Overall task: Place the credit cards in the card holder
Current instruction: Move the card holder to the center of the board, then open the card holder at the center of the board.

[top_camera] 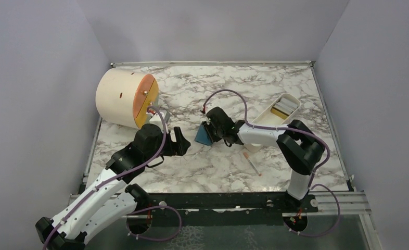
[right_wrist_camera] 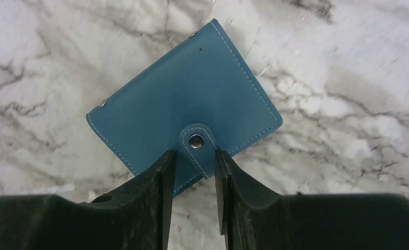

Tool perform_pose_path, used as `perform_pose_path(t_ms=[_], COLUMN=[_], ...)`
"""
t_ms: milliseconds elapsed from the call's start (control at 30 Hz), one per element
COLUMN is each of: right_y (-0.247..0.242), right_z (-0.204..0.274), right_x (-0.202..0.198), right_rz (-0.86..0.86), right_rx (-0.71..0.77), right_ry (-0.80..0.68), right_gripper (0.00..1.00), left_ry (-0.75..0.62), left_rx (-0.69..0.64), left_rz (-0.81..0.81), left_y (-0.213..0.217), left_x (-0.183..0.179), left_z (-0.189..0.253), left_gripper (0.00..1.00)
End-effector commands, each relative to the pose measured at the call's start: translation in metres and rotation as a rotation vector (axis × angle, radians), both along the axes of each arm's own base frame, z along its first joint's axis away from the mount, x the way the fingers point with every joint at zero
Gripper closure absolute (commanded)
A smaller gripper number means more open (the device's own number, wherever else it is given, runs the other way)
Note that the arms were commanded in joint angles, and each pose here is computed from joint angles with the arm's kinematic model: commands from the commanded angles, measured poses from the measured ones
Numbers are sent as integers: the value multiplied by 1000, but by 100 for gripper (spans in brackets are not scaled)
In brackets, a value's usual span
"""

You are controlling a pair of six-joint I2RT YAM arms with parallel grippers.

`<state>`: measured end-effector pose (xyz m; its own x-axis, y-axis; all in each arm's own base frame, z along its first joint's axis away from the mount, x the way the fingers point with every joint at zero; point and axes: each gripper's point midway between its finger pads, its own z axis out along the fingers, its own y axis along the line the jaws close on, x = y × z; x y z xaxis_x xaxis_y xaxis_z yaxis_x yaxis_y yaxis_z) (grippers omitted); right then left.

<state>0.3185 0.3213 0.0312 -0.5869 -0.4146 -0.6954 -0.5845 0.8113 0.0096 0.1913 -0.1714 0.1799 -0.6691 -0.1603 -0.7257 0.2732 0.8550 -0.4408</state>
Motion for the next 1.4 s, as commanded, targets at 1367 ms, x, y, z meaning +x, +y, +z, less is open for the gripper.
perform_pose_path(t_ms=[1367], right_y=[-14], right_z=[0], right_x=[-31], right_rz=[-419], right_rx=[-30], right_ry=[147], right_gripper=[96], left_ry=[18], left_rx=[-45], left_rz=[55], left_y=[5], left_x=[-2], left_z=[-10], left_gripper=[20])
